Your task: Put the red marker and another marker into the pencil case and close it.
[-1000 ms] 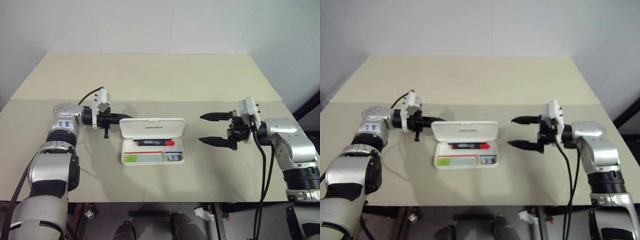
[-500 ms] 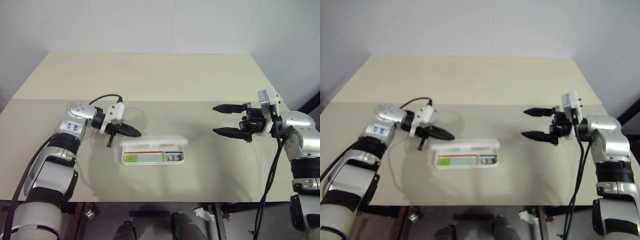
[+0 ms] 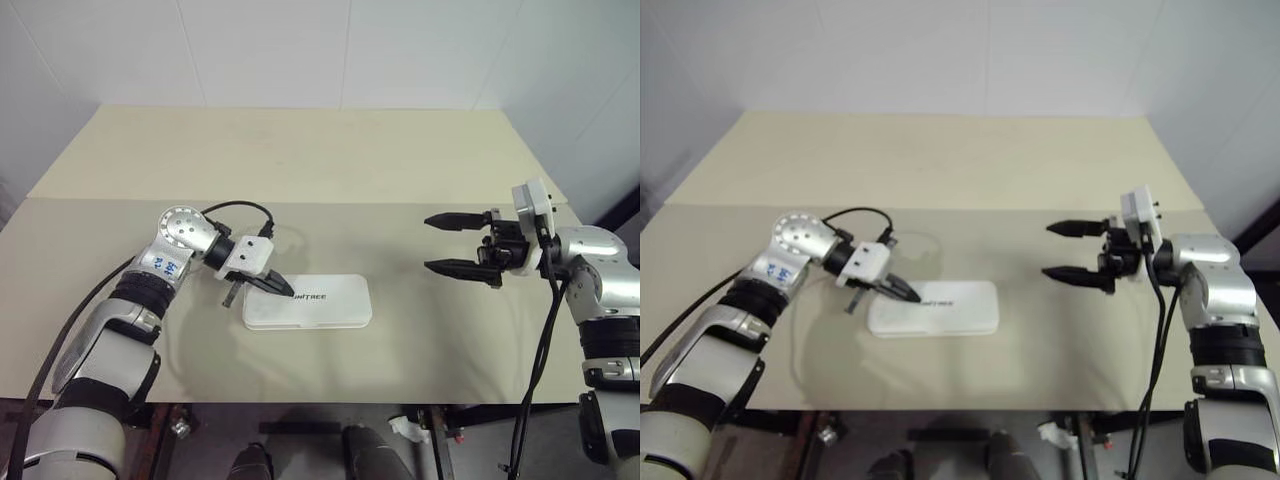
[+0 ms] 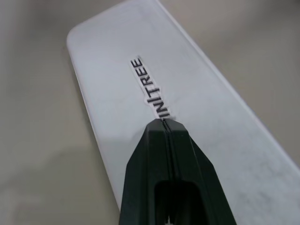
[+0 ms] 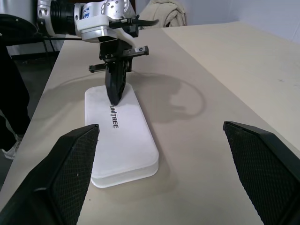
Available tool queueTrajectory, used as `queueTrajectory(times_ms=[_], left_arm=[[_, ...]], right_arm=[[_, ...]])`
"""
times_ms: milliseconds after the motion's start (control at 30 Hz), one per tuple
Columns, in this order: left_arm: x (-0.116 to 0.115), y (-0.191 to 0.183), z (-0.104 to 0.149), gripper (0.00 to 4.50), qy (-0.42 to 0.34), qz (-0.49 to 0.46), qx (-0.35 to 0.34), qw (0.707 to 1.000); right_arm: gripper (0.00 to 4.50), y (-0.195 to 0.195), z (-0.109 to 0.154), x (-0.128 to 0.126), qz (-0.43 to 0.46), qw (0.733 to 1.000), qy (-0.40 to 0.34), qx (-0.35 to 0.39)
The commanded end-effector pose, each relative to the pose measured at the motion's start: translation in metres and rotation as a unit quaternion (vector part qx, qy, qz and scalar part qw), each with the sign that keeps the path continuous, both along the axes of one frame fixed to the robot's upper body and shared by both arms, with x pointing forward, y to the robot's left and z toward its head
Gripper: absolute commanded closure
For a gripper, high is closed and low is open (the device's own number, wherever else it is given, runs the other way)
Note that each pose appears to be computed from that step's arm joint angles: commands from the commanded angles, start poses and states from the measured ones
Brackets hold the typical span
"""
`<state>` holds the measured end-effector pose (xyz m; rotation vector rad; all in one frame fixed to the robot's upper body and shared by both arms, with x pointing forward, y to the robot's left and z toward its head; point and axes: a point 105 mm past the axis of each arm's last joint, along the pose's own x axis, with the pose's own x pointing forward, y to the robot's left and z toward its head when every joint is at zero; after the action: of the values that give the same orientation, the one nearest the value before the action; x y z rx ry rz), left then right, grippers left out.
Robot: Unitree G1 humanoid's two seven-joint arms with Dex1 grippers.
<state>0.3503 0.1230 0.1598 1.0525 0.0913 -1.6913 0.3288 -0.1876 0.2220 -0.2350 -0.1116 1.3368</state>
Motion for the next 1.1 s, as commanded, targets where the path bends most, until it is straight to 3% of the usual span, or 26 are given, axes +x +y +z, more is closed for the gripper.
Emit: queueTrajectory(times_ms=[33, 233, 467, 567, 733, 800, 900, 1100], left_arm=[[-0.012, 0.022, -0.037, 4.48, 0.038, -0.029, 0.112, 0.993], [-0.009, 0.015, -0.032, 4.48, 0.035, -0.022, 0.077, 0.996], [-0.004, 0.002, 0.003, 4.48, -0.013, 0.015, -0.095, 0.995], [-0.008, 0.001, 0.032, 4.48, -0.032, 0.034, -0.207, 0.977], [-0.008, 0.015, 0.048, 4.48, -0.023, 0.12, -0.292, 0.949], [-0.019, 0.024, 0.057, 4.48, -0.021, 0.126, -0.335, 0.934], [-0.039, 0.04, 0.062, 3.89, -0.022, 0.137, -0.366, 0.92], [-0.064, 0.067, 0.057, 1.97, -0.014, 0.175, -0.363, 0.915]], right_arm=[[0.0, 0.001, 0.006, -0.007, 0.018, 1.0, -0.018, -0.005], [0.0, 0.003, 0.006, -0.005, 0.02, 1.0, -0.018, -0.004], [0.0, 0.002, 0.007, -0.003, 0.018, 1.0, -0.02, -0.006], [0.0, 0.004, 0.007, 0.001, 0.016, 1.0, -0.024, -0.006], [0.0, 0.007, 0.009, 0.004, 0.019, 0.999, -0.028, -0.006], [0.0, 0.008, 0.008, 0.004, 0.02, 0.999, -0.028, -0.008], [0.0, 0.007, 0.01, 0.005, 0.018, 0.999, -0.029, -0.009], [0.0, 0.005, 0.012, 0.008, 0.015, 0.999, -0.03, -0.015]])
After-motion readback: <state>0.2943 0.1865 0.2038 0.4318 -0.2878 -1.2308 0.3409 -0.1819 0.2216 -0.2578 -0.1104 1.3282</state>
